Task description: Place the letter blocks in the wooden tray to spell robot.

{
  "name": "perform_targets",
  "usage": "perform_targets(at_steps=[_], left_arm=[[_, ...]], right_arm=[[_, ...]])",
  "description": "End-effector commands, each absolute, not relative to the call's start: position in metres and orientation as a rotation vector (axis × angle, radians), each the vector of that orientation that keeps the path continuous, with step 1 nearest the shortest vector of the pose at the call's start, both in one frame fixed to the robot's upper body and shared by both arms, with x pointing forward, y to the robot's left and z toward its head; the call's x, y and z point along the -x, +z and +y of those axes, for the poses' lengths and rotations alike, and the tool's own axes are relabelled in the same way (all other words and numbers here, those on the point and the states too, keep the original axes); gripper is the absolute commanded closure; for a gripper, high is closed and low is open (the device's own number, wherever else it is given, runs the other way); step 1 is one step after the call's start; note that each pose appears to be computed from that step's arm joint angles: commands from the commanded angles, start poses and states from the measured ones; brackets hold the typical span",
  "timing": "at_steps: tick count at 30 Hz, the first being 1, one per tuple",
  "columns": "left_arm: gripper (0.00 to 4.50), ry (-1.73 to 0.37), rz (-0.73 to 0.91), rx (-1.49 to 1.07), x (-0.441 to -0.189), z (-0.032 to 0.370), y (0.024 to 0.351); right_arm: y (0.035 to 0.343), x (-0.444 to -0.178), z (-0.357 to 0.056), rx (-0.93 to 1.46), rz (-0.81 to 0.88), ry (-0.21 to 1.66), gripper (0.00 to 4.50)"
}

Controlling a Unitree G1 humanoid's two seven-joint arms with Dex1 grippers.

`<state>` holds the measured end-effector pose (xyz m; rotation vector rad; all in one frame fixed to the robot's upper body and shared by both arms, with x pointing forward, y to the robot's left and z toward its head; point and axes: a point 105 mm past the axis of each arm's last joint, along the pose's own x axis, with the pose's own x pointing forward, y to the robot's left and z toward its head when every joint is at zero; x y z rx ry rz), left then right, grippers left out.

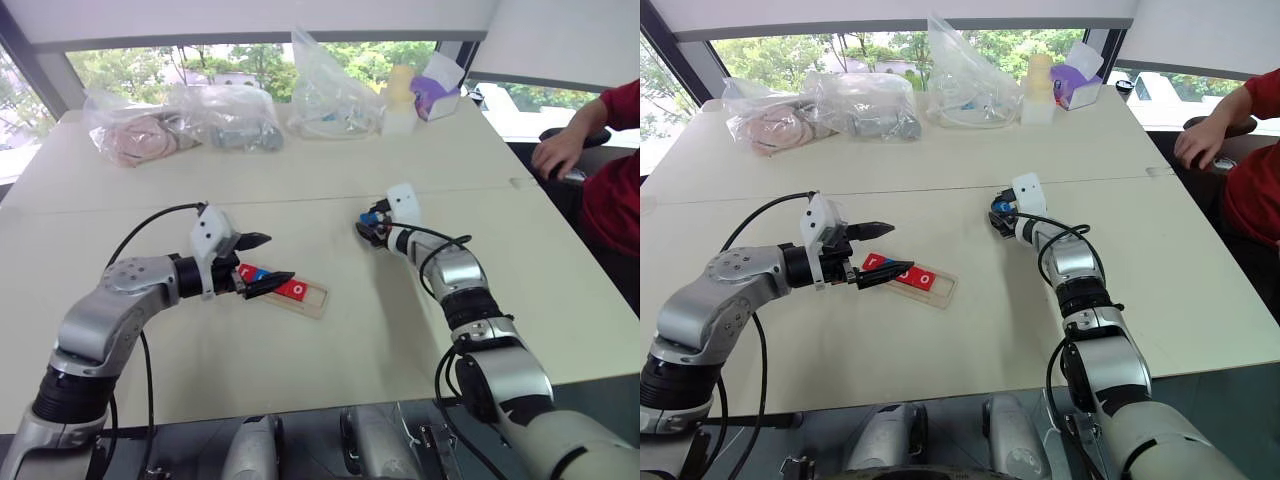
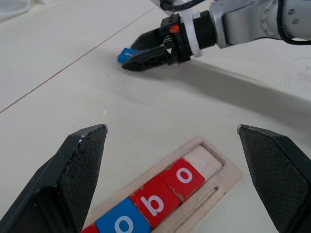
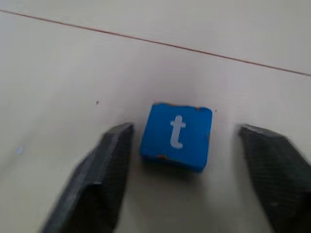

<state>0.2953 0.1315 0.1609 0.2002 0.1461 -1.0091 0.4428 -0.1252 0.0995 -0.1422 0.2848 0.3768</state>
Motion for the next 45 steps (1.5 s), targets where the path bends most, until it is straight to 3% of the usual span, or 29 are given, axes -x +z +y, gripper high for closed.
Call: perform_targets(at_steps=[1,2,7,12,19,23,27,33,34,39,42,45], left_arm=[[0.0,-0.993,0.107,-0.244,-0.291,0.135,0.17],[0.0,-0.991,0.108,-0.243,-0.291,0.136,0.17],[0.0,-0.992,0.101,-0.247,-0.287,0.135,0.17],[0.0,-1.067,0.137,-0.265,-0.274,0.136,0.169],[0.0,-1.25,0.268,-0.307,-0.252,0.122,0.151],[0.0,-1.27,0.271,-0.298,-0.254,0.116,0.148],[0.0,-1.296,0.278,-0.291,-0.256,0.112,0.147],[0.0,-1.286,0.291,-0.291,-0.257,0.116,0.147],[0.0,-1.284,0.294,-0.292,-0.256,0.117,0.148],[0.0,-1.285,0.312,-0.284,-0.252,0.127,0.155],[0.0,-1.318,0.328,-0.304,-0.247,0.13,0.16],[0.0,-1.369,0.34,-0.328,-0.241,0.13,0.166]], right_arm=[[0.099,-0.445,-0.119,0.151,0.273,0.39,3.0],[0.098,-0.444,-0.12,0.152,0.274,0.389,3.32],[0.117,-0.435,-0.131,0.197,0.186,0.367,3.32],[0.137,-0.383,-0.141,0.198,0.16,0.361,3.32],[0.112,-0.294,-0.137,0.019,0.378,0.281,3.32],[0.095,-0.278,-0.129,-0.064,0.475,0.252,3.32],[0.089,-0.281,-0.125,-0.077,0.475,0.216,3.32],[0.09,-0.282,-0.123,-0.049,0.485,0.246,0.19],[0.094,-0.283,-0.125,-0.05,0.467,0.247,0.01],[0.139,-0.3,-0.141,0.302,0.247,0.493,0.01],[0.156,-0.285,-0.138,0.302,0.193,0.845,0.01],[0.155,-0.275,-0.153,0.354,0.201,1.081,0.01]])
